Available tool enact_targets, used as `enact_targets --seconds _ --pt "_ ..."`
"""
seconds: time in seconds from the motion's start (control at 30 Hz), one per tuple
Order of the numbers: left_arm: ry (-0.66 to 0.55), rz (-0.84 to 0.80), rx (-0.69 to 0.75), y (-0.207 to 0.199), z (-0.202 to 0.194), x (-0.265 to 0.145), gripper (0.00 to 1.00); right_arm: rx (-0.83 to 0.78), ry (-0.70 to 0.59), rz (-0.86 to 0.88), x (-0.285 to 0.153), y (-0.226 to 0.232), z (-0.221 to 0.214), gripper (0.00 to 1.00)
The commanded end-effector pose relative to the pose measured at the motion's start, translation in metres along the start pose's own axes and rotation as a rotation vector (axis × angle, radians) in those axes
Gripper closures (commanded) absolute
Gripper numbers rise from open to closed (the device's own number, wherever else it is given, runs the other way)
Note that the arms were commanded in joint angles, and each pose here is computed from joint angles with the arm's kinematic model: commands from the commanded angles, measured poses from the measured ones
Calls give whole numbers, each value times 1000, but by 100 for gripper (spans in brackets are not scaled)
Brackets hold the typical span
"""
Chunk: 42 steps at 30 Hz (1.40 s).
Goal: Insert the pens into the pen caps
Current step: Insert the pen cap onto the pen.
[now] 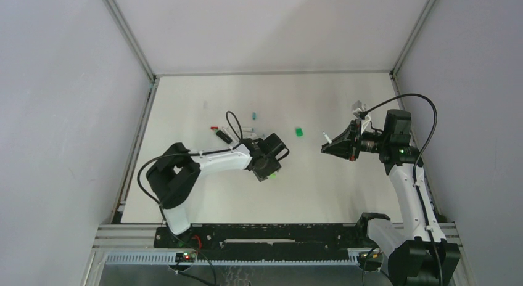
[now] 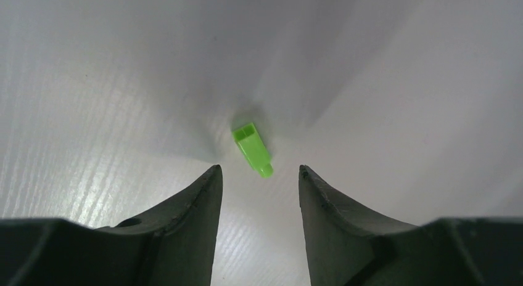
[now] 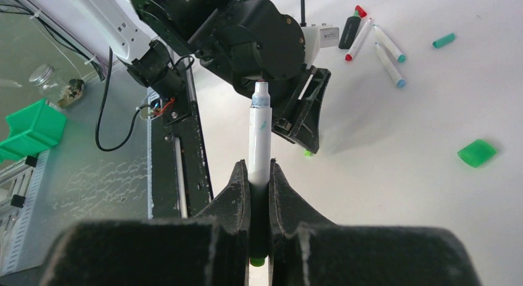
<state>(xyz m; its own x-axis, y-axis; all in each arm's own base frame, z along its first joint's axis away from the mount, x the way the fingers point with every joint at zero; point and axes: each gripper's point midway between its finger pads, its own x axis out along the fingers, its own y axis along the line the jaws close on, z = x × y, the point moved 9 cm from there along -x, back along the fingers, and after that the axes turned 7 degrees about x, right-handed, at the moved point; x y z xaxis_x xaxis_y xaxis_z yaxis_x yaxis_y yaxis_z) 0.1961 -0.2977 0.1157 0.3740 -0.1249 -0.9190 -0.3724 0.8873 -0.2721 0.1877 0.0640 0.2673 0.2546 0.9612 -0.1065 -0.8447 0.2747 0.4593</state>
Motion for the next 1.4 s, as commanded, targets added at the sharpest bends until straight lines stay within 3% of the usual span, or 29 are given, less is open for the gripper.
enact_targets --seconds 0.0,0.2,0.4,0.6,0.9,1.37 --pt "7 9 -31 -7 5 0 49 -64 -14 16 -3 8 12 100" --pt "10 45 -26 -2 9 12 55 -65 -15 16 -3 9 12 100" --pt "23 61 1 0 14 17 71 -68 -16 14 -3 9 12 100" --pt "24 55 55 -1 16 20 78 -67 -16 15 -3 9 12 100" --pt "64 97 199 11 20 35 70 -68 -17 17 -3 9 12 100" --pt "237 335 380 42 11 53 75 -75 -23 28 -5 13 13 100"
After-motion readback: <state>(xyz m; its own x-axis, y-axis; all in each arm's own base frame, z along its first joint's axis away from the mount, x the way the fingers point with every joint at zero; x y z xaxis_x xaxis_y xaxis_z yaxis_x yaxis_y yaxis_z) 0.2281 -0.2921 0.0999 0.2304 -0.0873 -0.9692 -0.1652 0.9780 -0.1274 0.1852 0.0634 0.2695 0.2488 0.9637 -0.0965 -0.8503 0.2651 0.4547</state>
